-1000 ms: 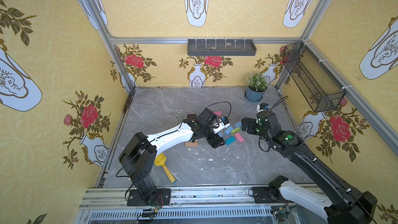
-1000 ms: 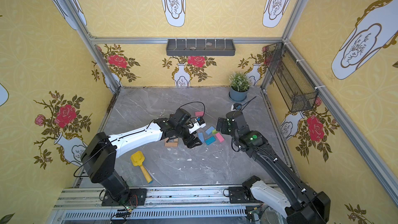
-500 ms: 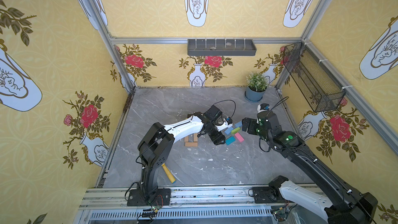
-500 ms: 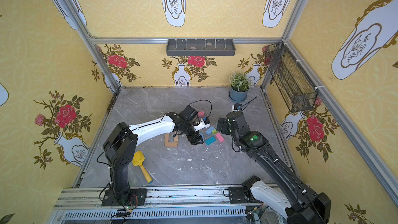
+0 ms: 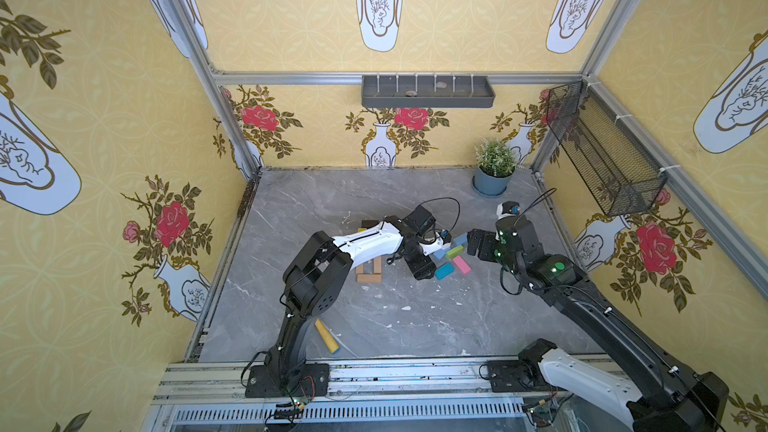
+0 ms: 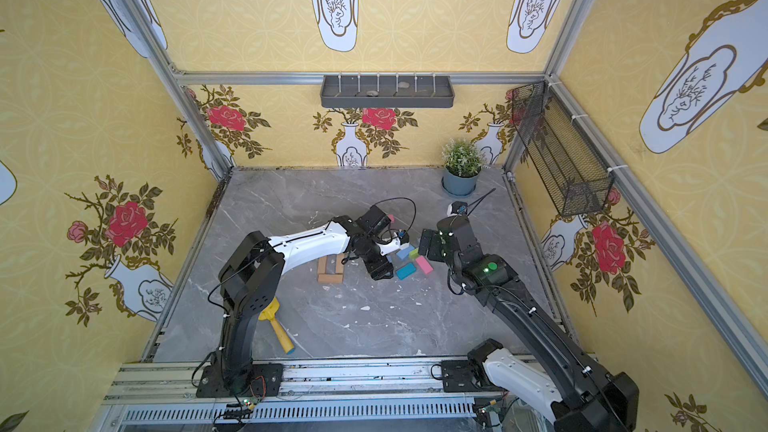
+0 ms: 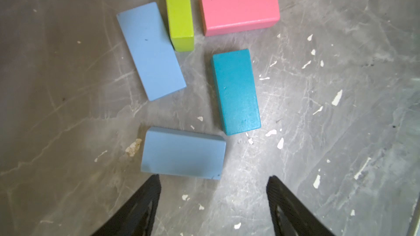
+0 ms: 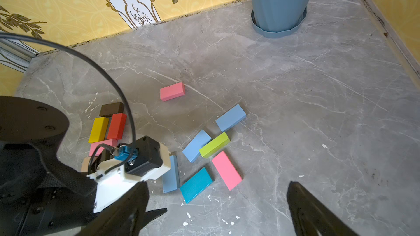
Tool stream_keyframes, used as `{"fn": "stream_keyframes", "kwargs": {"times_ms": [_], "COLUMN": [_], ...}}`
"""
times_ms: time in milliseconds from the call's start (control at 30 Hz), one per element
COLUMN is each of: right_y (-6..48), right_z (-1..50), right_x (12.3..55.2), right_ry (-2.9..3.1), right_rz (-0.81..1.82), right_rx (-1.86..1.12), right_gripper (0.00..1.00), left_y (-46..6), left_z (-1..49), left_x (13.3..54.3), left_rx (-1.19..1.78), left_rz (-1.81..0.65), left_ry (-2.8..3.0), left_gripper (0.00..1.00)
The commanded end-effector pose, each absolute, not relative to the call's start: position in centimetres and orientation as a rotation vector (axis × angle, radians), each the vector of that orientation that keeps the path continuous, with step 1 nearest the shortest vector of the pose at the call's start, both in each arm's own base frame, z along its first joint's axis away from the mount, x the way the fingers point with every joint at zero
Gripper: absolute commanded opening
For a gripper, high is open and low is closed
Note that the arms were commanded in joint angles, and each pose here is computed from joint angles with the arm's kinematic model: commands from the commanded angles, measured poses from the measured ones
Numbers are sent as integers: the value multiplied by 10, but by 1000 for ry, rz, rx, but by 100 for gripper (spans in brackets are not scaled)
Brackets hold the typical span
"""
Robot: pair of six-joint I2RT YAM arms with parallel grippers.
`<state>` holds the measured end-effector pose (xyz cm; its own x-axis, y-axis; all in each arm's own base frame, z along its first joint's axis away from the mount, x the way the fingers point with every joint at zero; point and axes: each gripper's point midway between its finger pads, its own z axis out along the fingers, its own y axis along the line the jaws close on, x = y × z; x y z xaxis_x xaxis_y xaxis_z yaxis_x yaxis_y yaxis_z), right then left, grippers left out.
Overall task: Assemble the number 8 with building blocks
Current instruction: Move the building block to the center of the board.
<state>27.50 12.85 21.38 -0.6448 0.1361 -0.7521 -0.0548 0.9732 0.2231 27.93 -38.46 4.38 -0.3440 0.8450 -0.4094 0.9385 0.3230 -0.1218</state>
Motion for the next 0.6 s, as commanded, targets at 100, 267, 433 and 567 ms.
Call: {"fn": "stream_keyframes", "kwargs": {"times_ms": [100, 267, 433, 567], "right_y": [125, 125, 125, 127], "right_z": [212, 211, 210, 208], "right_x": [273, 272, 272, 272], "right_ry": [2259, 2259, 2261, 2267], "right_rz": [266, 267, 270, 275], "right_rx": [55, 54, 53, 44], "right_gripper": [97, 97, 97, 97], "left_y": [-382, -378, -380, -382], "left_z": [29, 25, 32, 33], "left_x": [285, 292, 294, 295], "left_rx": [1639, 1626, 1617, 1624], "left_rz": [-413, -338, -316, -315], "left_ry": [2333, 2337, 2305, 2285], "left_gripper": [76, 76, 76, 77]}}
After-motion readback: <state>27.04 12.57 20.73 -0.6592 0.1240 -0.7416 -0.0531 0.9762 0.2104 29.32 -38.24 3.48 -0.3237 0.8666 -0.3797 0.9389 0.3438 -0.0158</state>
